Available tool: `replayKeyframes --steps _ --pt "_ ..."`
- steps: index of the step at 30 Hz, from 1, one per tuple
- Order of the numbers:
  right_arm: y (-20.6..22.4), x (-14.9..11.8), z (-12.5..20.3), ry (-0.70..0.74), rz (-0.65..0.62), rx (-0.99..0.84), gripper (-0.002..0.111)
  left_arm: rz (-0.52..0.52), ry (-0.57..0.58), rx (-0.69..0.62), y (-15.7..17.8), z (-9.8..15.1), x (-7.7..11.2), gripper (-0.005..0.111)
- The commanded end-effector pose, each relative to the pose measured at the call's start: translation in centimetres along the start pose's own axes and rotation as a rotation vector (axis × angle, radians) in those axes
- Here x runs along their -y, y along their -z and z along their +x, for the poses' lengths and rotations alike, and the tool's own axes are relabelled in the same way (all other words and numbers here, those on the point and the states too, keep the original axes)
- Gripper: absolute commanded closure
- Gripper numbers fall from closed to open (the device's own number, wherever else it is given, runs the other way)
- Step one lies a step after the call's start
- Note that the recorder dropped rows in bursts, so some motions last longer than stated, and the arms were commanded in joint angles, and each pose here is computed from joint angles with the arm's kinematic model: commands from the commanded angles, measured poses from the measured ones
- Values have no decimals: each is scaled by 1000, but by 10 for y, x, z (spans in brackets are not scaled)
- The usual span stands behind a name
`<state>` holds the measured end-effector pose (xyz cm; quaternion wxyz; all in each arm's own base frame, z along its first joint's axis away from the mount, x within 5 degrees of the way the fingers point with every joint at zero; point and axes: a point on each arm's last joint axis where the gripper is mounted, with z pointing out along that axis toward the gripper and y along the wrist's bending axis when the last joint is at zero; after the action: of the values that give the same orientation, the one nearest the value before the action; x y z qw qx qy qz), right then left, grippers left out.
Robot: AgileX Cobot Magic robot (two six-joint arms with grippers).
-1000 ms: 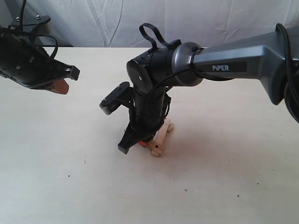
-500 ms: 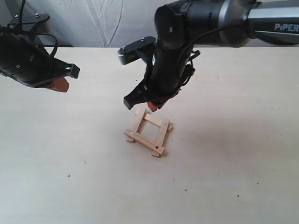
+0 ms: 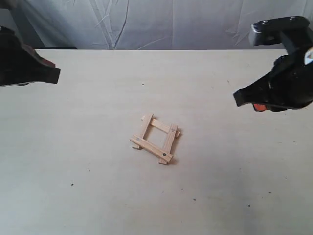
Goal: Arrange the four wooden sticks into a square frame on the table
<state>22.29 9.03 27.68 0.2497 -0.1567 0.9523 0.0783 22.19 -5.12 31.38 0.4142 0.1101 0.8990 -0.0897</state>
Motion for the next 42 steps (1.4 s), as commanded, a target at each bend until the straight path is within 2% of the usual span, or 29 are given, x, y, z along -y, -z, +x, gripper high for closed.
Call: replayKeyframes --steps 1,5,10,14,20,32,35,42 --pt "42 2 24 18 13 239 108 -14 -20 154 42 23 5 107" --pt "69 2 52 29 9 434 108 -20 -34 309 82 53 9 107" --pt "83 3 85 32 5 556 108 -13 -29 434 105 86 12 107" --pt "88 4 105 32 1 619 108 -20 -43 526 118 103 13 107" --pt "99 4 114 32 -6 661 108 -20 -53 594 131 108 15 107" --pt "102 2 116 5 -29 677 108 -21 -53 600 132 109 15 107" --pt "105 3 118 -64 -44 700 108 -23 -56 599 132 109 15 107" --pt "121 12 132 -157 58 828 108 -23 -56 599 132 109 15 107"
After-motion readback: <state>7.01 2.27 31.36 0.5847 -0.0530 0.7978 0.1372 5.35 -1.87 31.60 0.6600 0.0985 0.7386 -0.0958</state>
